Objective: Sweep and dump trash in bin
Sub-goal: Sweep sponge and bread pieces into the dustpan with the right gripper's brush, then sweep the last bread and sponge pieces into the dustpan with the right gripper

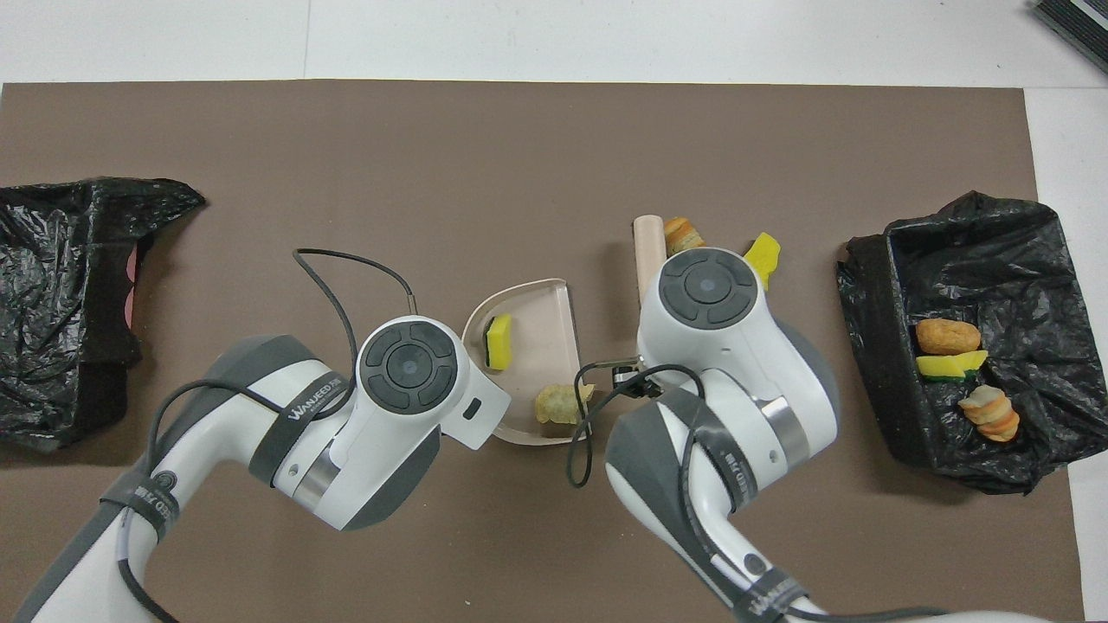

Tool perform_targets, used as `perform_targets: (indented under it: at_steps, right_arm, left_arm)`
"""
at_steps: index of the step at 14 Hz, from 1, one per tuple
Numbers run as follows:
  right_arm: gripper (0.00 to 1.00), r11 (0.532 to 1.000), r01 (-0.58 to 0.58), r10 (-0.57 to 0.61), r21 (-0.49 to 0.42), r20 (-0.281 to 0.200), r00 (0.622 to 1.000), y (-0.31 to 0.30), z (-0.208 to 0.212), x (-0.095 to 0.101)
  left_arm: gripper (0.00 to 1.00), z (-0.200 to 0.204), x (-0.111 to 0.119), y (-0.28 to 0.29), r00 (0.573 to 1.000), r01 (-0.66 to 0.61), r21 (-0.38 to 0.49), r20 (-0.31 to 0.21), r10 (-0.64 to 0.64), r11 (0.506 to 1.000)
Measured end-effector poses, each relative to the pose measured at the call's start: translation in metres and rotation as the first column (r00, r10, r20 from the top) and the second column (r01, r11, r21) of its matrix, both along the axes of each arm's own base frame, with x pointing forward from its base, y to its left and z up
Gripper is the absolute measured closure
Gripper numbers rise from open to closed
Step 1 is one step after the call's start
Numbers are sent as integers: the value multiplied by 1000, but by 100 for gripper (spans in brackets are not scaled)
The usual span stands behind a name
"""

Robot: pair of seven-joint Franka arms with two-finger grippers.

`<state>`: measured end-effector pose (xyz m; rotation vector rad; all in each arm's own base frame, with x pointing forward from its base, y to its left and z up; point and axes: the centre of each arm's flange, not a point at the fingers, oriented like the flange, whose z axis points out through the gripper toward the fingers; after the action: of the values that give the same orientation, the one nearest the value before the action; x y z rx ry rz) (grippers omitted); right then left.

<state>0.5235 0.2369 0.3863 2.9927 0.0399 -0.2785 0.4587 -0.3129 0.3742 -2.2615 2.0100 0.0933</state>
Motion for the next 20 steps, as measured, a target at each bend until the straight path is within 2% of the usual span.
perform_targets:
  at_steps: [2, 4, 7, 9, 11, 14, 16, 20]
  right_arm:
    - [73, 998, -9, 9, -67, -6, 1000, -50, -2, 27]
    - [73, 990, -5, 3, -140, -17, 1000, -86, 1, 46]
    - [73, 981, 25, -29, -190, -16, 999, -128, -2, 61]
    - [73, 982, 5, -15, -190, -49, 999, -160, -11, 67]
    - [73, 984, -24, 8, -177, -87, 996, -171, -25, 69]
    - [73, 985, -97, 79, -140, -134, 988, -150, -43, 67]
    - [73, 986, -135, 121, -94, -147, 982, -123, -45, 61]
    - [73, 983, -184, 186, 30, -167, 968, -42, -45, 39]
  left_arm:
    - [69, 0, 0, 1, 999, -46, -1, 5, 46, 999]
    - [69, 1, 1, 0, 994, -105, -6, 15, 105, 994]
    - [69, 10, 9, -2, 987, -156, -15, 29, 156, 988]
    - [69, 11, 11, -3, 980, -199, -5, 23, 199, 980]
    - [69, 9, 9, -3, 968, -250, 8, 15, 250, 968]
    - [69, 6, 3, -2, 940, -340, 26, -31, 340, 940]
    - [69, 6, 2, -2, 932, -359, 34, -40, 360, 933]
    - [69, 6, 2, -2, 935, -350, 35, -44, 351, 936]
